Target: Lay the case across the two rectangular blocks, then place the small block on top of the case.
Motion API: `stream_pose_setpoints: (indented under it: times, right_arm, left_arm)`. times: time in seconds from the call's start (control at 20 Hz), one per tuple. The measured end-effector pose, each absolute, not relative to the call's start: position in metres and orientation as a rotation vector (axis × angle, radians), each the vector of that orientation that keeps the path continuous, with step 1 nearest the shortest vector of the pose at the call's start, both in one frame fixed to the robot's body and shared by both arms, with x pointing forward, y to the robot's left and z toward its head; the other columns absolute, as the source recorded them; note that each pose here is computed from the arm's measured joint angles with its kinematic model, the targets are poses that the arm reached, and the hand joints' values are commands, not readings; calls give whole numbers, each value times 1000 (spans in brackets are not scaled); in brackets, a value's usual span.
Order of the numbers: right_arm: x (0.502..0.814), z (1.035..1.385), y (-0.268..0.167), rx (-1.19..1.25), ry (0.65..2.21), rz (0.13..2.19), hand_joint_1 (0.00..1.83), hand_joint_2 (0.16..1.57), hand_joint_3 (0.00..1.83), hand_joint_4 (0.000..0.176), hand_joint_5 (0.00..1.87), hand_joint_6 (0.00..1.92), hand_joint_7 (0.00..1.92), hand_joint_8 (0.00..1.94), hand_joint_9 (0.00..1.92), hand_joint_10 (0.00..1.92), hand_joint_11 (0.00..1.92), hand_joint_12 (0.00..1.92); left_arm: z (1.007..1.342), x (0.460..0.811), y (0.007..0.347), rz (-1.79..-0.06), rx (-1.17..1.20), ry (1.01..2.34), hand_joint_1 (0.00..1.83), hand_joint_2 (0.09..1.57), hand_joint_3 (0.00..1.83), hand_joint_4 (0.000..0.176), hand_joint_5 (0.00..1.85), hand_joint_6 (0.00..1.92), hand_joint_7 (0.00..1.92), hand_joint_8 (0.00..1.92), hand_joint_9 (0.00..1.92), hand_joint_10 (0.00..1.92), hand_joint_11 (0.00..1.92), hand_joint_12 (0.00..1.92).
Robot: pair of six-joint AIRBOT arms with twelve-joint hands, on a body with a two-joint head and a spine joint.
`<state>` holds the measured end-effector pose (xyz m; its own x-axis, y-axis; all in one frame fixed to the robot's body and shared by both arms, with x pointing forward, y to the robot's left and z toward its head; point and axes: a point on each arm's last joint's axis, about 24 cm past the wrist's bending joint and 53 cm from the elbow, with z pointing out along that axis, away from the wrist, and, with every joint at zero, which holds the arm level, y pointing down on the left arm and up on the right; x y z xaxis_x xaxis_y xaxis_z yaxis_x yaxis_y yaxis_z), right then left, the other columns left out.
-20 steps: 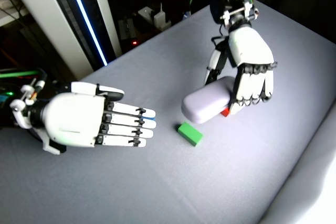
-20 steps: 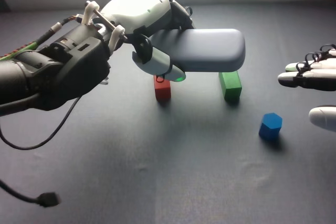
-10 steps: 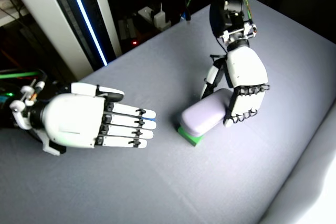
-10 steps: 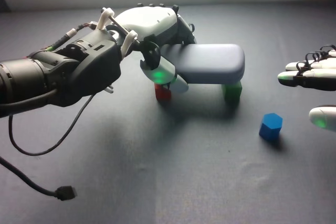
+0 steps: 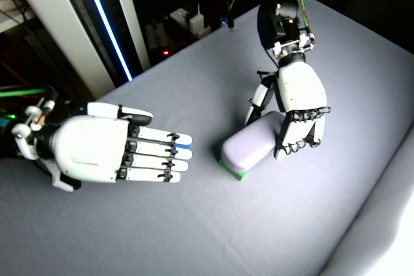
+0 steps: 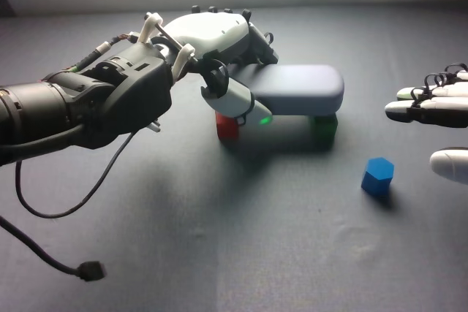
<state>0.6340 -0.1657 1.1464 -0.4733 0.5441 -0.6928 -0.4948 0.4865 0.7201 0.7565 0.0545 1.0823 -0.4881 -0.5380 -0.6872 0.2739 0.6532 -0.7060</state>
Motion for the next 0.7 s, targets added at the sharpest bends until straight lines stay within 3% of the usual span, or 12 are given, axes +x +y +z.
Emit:
stream_pose_setpoints:
  times: [0.15, 0.25, 0.35, 0.45, 0.5, 0.55, 0.6, 0.65, 0.7]
  right_arm:
    - [634, 1146, -166, 43, 1666, 1218, 166, 1487, 0, 0, 346, 2, 276, 3, 321, 3, 144, 670]
    - [634, 1146, -166, 43, 1667, 1218, 177, 1488, 0, 0, 354, 4, 286, 5, 336, 7, 163, 667]
    - [634, 1146, -166, 43, 1666, 1218, 220, 1484, 0, 0, 356, 2, 291, 2, 349, 6, 180, 665]
    - [634, 1146, -166, 43, 1667, 1218, 256, 1467, 0, 0, 355, 1, 295, 3, 345, 4, 174, 664]
    - [634, 1146, -166, 43, 1667, 1218, 284, 1449, 0, 0, 372, 5, 297, 2, 347, 3, 181, 664]
    - [634, 1146, -166, 44, 1667, 1218, 329, 1432, 0, 0, 381, 5, 307, 4, 357, 5, 192, 679]
    - [634, 1146, -166, 42, 1668, 1218, 390, 1405, 0, 0, 397, 1, 343, 0, 379, 3, 165, 762]
    - [634, 1146, -165, 40, 1669, 1218, 456, 1386, 1, 0, 406, 0, 368, 0, 389, 2, 126, 836]
    - [633, 1146, -165, 32, 1670, 1218, 511, 1357, 1, 0, 419, 0, 395, 1, 408, 3, 92, 923]
  left_arm:
    - [1083, 757, 55, -986, -211, 1838, 939, 924, 0, 0, 616, 0, 745, 0, 651, 414, 326, 1255]
    - [1083, 757, 55, -988, -212, 1835, 1000, 896, 1, 0, 576, 0, 683, 0, 657, 193, 299, 1080]
    - [1087, 752, 54, -1000, -208, 1829, 1029, 896, 0, 28, 494, 0, 605, 0, 613, 85, 187, 1086]
    - [1092, 746, 56, -1016, -204, 1809, 996, 875, 0, 39, 451, 0, 588, 2, 643, 68, 211, 1182]
    - [1098, 739, 59, -1026, -194, 1789, 935, 874, 0, 65, 426, 0, 566, 0, 646, 50, 229, 1159]
    - [1105, 734, 64, -1031, -184, 1768, 926, 879, 0, 78, 401, 0, 535, 0, 627, 29, 169, 1205]
    - [1112, 727, 68, -1039, -168, 1747, 959, 869, 0, 64, 412, 1, 541, 2, 639, 25, 159, 1269]
    - [1123, 719, 70, -1051, -140, 1709, 1008, 866, 0, 33, 435, 2, 552, 3, 645, 23, 126, 1355]
    - [1134, 710, 74, -1061, -110, 1673, 986, 895, 3, 69, 414, 0, 539, 1, 620, 9, 127, 1266]
